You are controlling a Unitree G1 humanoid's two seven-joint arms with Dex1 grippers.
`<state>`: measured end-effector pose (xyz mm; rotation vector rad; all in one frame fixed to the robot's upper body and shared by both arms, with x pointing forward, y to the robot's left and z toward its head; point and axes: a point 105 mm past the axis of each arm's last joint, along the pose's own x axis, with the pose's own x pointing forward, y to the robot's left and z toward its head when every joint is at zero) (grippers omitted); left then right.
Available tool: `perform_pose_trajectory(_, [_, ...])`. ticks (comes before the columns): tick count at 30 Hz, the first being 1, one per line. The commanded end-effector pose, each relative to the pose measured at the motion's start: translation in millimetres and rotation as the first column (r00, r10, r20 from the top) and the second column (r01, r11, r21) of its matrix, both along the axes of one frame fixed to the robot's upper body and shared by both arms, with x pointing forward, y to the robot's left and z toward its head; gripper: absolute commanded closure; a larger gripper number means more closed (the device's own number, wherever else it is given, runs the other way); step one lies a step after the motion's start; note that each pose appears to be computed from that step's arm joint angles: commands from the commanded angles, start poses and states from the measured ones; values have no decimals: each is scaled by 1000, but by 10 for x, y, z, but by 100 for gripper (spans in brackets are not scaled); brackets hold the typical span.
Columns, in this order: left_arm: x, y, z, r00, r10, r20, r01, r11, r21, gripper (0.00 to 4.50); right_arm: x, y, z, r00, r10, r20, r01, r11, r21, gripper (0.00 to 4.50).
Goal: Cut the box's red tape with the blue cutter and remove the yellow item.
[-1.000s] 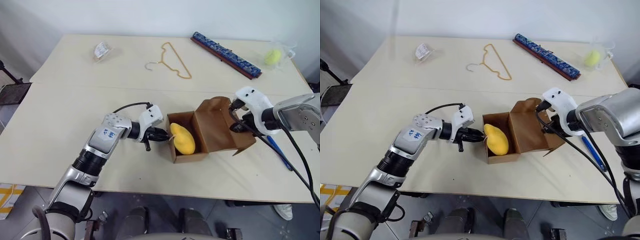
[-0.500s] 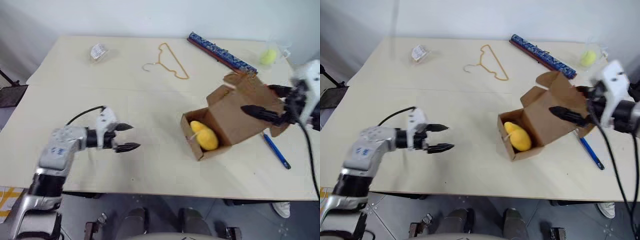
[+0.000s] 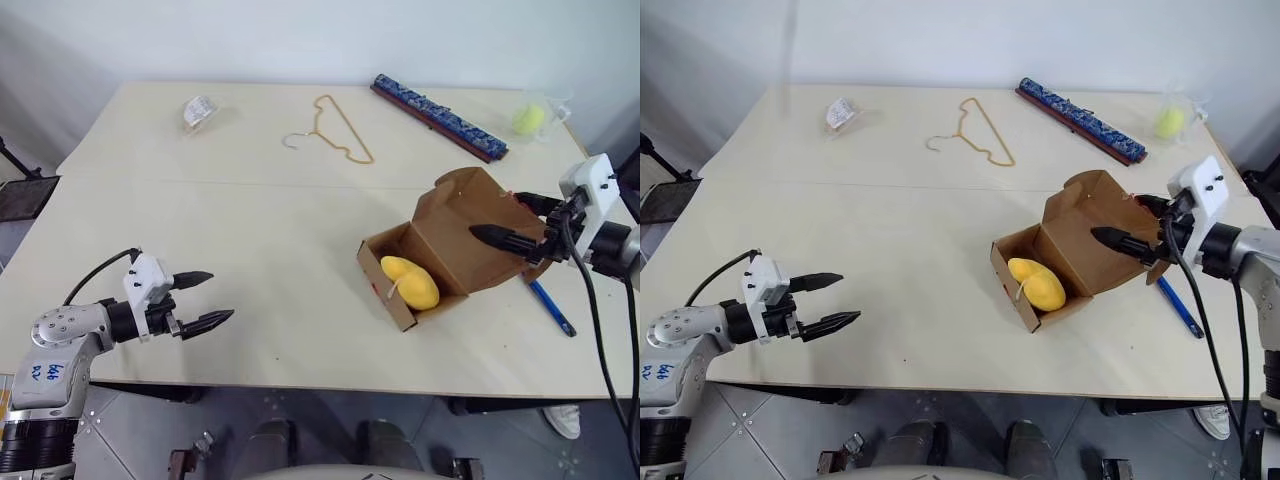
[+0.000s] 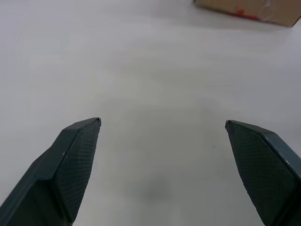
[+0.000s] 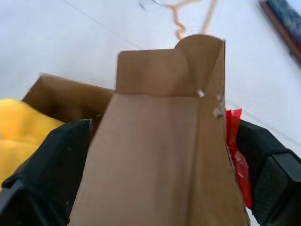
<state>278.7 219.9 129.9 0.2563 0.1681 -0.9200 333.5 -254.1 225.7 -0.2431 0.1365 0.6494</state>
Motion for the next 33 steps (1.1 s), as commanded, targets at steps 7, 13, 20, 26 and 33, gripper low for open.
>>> perform_pose_trajectory(7, [86,-689,408,976,-162,143,179,977,-115,0,-9,206,282,996,48,79,-42,996,-78,2])
perform_pose_trajectory(13, [245,-1526,728,896,-385,219,419,898,-135,0,-108,316,259,1000,22,-10,-22,997,-68,2])
perform_pose_trajectory(20, [357,-2055,714,854,-480,200,507,854,-116,0,-132,289,210,999,-31,-37,27,995,-93,2])
perform_pose_trajectory(26, [333,-2377,608,825,-538,175,557,826,-86,18,-139,330,198,999,-38,-39,35,996,-83,1])
perform_pose_trajectory(33, [369,-2585,684,834,-522,178,549,817,-177,216,-150,301,142,998,-53,-46,49,996,-74,0])
